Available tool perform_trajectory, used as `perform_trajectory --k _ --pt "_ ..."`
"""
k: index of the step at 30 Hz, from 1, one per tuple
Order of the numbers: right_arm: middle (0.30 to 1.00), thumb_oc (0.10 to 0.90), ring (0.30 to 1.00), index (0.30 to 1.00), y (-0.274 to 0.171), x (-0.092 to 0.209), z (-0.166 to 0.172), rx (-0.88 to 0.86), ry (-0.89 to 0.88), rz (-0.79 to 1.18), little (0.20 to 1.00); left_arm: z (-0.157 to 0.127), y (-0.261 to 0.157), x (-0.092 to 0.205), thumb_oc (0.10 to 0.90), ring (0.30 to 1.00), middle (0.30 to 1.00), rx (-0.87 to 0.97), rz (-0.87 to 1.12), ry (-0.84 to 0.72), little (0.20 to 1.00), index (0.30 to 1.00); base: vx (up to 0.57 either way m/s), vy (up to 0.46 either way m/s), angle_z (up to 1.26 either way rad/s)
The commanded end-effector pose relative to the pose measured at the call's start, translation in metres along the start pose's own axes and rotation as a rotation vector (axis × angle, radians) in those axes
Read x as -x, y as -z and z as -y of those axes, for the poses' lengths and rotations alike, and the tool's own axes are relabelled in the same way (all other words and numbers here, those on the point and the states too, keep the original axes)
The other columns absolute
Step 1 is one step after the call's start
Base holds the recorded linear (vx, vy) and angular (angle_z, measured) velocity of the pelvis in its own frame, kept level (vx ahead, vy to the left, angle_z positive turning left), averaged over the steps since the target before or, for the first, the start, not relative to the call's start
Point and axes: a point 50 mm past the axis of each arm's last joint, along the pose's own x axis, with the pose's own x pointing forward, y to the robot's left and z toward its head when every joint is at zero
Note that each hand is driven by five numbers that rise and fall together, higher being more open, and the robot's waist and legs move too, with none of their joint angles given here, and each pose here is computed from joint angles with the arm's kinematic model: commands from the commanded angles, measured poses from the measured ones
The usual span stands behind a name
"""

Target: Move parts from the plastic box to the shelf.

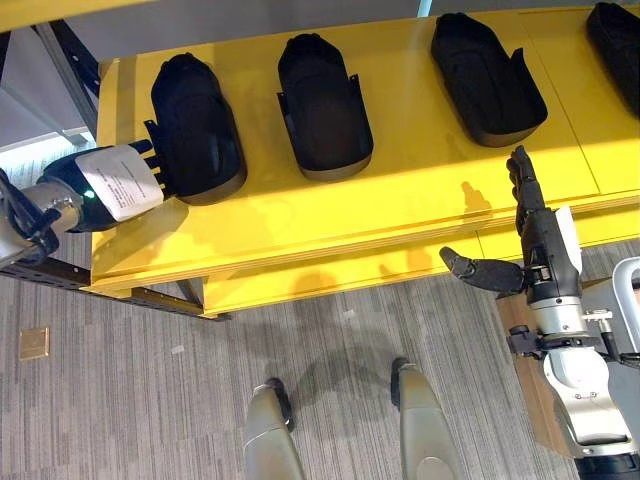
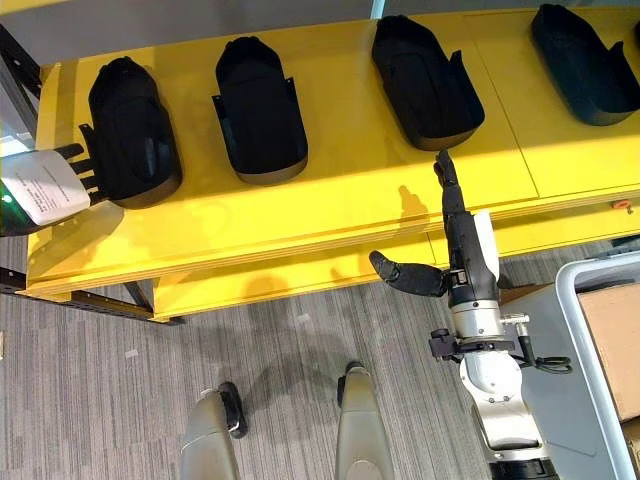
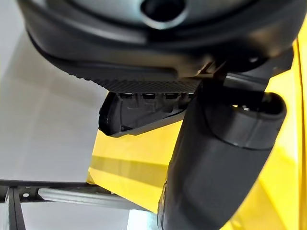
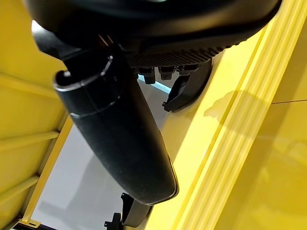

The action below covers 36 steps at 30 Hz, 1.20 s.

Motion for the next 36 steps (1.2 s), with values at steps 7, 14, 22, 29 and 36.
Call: perform_trajectory --k 7,14,22,29,36 --pt "1.0 0.9 1.0 1.0 -0.06 -0.012 0.031 0.046 0.111 0.324 1.0 0.013 0.053 0.036 0.9 1.0 1.0 -0.049 -0.241 0.102 1.0 1.0 0.0 0.008 -0.02" --pt "1.0 0.9 1.0 1.0 -0.06 -0.011 0.031 0.045 0.114 0.322 1.0 0.024 0.05 0.035 0.9 1.0 1.0 -0.05 -0.238 0.153 1.0 1.0 0.0 0.0 0.0" --pt "1.0 0.9 1.0 1.0 -0.06 -0.01 0.031 0.043 0.114 0.317 1.0 0.034 0.044 0.034 0.9 1.0 1.0 -0.041 -0.23 0.192 1.0 1.0 0.0 0.0 0.0" --pt "1.0 0.9 1.0 1.0 -0.059 -0.008 0.034 0.049 0.13 0.31 1.0 0.038 0.039 0.03 0.9 1.0 1.0 -0.002 -0.244 0.182 1.0 1.0 0.0 0.002 -0.02" --pt "1.0 0.9 1.0 1.0 -0.06 -0.008 0.034 0.061 0.14 0.325 1.0 0.027 0.059 0.032 0.9 1.0 1.0 0.102 -0.415 0.033 1.0 1.0 0.0 0.0 0.0"
